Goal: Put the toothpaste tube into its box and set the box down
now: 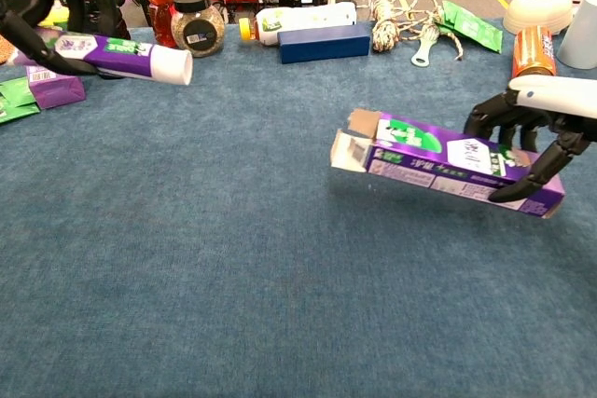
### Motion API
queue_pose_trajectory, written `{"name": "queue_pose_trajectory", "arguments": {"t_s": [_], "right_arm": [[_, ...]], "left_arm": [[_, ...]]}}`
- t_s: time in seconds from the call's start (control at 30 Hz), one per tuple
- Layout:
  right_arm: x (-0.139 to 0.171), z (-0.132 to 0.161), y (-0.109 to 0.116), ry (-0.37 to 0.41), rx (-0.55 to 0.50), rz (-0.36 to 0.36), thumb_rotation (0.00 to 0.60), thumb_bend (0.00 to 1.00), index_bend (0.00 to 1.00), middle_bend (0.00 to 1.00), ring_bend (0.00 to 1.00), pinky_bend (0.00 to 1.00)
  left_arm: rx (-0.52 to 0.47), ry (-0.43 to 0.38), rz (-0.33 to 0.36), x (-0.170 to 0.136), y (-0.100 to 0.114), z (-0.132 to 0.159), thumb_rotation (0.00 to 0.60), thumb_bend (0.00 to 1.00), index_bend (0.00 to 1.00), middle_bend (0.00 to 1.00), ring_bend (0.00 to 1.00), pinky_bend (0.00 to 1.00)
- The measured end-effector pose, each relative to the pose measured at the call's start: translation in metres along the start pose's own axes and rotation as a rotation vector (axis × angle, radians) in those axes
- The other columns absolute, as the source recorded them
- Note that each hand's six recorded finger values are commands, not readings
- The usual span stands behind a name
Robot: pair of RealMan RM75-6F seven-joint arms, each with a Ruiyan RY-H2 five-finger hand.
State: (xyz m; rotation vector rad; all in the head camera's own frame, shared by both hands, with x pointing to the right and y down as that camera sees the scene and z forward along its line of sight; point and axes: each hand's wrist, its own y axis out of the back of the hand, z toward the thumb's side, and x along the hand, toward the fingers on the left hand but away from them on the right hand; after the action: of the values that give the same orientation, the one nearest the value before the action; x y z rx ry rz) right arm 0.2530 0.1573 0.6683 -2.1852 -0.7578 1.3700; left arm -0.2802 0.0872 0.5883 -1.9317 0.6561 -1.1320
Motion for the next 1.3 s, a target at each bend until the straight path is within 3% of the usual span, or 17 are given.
{"name": "queue_pose_trajectory", "arguments": {"t_s": [0.4, 0.83, 1.3], "right_arm": [[-0.006, 0.052, -0.018, 0.11, 0.028, 0.034, 0.6, 0.33, 0.47, 0.5, 0.5, 0.59], [-0.025, 0.07, -0.02, 0.099, 0.041, -0.009, 0.6, 0.34, 0.47, 0.5, 0.51, 0.6], [-0.022, 0.089, -0.02, 0.123, 0.032, -0.003, 0.6, 0.34, 0.47, 0.5, 0.5, 0.59]], "left_arm": [[-0.031, -0.043, -0.062, 0.012, -0.031, 0.038, 0.6, 0.33, 0.56, 0.43, 0.49, 0.71], [-0.039, -0.054, -0.107, 0.024, -0.051, 0.065, 0.6, 0.32, 0.56, 0.43, 0.49, 0.71], [-0.058, -0.05, -0.114, 0.027, -0.054, 0.072, 0.6, 0.32, 0.56, 0.42, 0.49, 0.7]]}}
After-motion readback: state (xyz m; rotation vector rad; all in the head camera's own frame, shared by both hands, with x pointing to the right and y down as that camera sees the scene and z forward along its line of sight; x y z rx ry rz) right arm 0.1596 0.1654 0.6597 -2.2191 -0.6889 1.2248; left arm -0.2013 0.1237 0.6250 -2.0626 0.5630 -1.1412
